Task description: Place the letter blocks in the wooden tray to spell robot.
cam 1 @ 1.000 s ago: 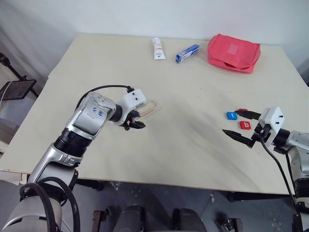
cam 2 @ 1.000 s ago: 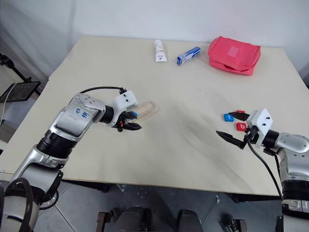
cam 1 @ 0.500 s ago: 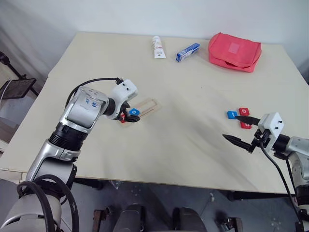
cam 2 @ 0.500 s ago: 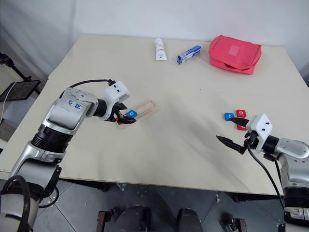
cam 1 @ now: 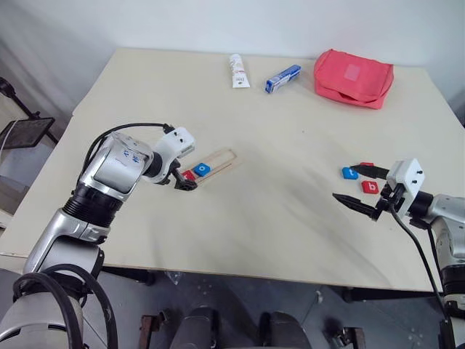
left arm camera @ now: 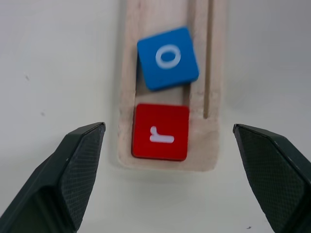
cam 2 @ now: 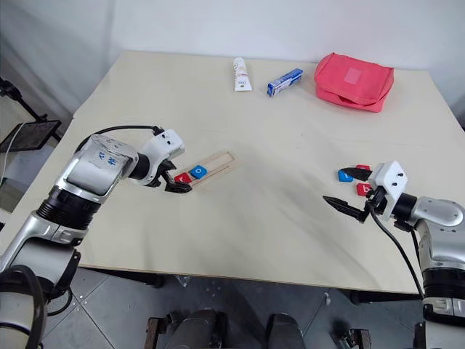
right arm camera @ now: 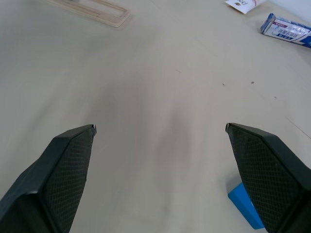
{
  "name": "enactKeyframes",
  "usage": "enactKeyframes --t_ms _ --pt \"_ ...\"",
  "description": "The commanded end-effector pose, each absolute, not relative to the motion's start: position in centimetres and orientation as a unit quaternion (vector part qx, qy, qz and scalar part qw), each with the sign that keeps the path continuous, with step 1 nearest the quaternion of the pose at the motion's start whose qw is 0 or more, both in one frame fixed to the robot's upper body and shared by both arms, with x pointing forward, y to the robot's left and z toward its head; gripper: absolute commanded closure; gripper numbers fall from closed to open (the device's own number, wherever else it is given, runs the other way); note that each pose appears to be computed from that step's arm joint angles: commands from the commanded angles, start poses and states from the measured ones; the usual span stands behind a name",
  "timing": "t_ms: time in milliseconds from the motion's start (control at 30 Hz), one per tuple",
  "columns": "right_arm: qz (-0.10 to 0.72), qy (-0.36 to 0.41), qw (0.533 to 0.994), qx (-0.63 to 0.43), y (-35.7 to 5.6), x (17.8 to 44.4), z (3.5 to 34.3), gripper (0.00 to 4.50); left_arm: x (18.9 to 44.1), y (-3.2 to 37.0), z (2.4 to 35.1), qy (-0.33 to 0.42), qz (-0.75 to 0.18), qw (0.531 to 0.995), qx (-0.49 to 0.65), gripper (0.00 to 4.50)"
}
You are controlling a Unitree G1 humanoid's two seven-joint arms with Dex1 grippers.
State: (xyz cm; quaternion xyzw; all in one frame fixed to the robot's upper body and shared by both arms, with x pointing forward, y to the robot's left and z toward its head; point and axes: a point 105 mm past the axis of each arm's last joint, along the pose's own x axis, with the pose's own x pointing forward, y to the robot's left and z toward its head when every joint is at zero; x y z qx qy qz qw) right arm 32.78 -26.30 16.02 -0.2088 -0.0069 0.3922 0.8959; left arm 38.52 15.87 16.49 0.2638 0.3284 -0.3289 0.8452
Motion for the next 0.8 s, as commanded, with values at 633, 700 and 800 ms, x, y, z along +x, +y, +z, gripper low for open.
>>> enactKeyframes --t_ms 633,700,800 --pt "0.381 -0.017 0.897 -0.224 -26.9 32.2 17.1 0.00 39.8 16.2 13.8 0.366 -0.361 0.799 0.311 0.01" --pt "0.380 -0.016 0.897 -0.225 -26.9 32.2 17.1 0.00 39.5 16.3 13.4 0.375 -0.365 0.794 0.308 0.01" --pt "0.378 -0.016 0.898 -0.226 -27.0 32.1 17.1 0.00 39.5 16.8 13.4 0.378 -0.357 0.793 0.318 0.41"
